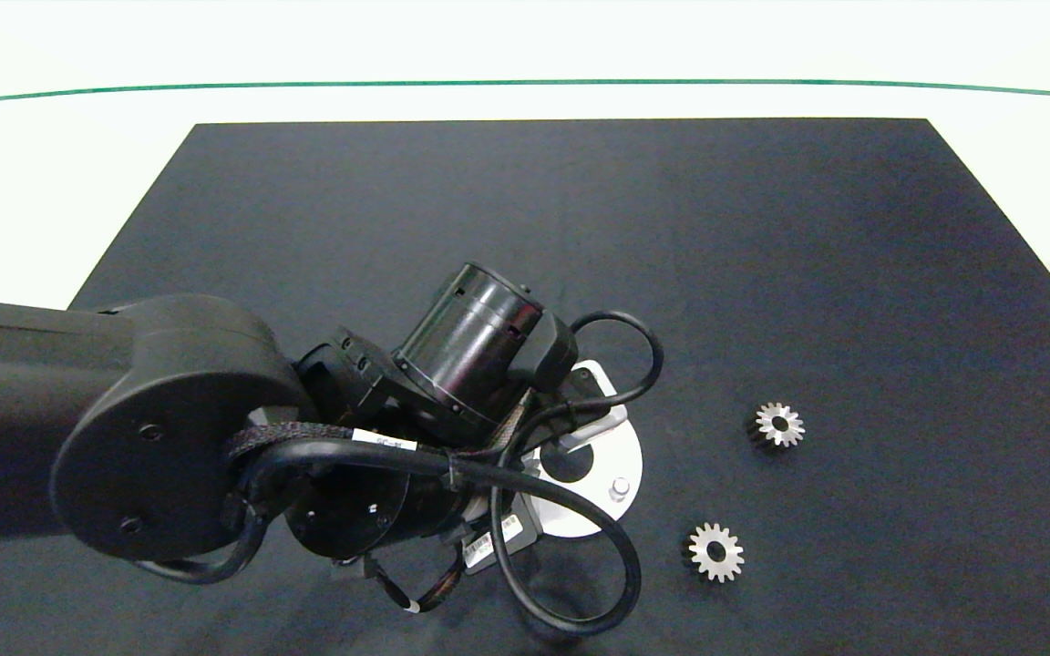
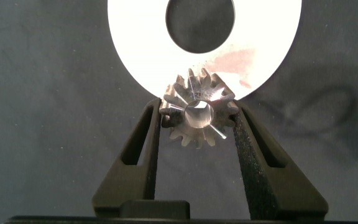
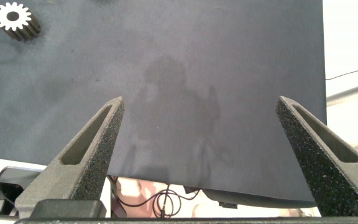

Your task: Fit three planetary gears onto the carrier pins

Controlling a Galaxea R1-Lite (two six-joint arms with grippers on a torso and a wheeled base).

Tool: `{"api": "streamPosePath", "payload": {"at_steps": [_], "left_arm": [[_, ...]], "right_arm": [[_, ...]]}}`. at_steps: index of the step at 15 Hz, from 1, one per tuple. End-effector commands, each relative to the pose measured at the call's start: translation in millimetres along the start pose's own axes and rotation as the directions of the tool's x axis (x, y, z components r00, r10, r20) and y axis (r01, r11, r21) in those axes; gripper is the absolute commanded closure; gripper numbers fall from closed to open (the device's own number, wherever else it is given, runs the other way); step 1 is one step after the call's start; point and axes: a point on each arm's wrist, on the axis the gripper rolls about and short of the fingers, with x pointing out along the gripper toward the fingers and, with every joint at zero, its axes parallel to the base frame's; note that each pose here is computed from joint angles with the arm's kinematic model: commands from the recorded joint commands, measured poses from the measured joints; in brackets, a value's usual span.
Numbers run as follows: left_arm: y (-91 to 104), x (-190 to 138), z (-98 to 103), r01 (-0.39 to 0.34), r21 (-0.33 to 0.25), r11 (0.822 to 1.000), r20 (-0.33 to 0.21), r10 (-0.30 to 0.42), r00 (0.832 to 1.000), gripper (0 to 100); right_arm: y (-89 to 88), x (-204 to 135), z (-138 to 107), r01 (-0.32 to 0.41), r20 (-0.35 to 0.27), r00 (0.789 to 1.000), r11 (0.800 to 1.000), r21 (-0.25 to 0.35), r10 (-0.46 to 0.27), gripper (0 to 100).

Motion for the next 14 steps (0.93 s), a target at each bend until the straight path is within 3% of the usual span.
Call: {"api": "streamPosePath", "payload": {"at_steps": [1,14], "left_arm": [[-0.1,2.2,-0.8,0.0,0.003,1.0,-0.009,0.0,1.0,100],[6.5,7.5,-5.1,-0.015,-0.015,1.0,-0.024,0.014,1.0,100]], "right_arm": [[0.0,-0.1,-0.2,0.0,-0.002,1.0,1.0,-0.002,0.0,0],[0.0,-0.1,-0.2,0.0,-0.002,1.0,1.0,-0.002,0.0,0]]}}
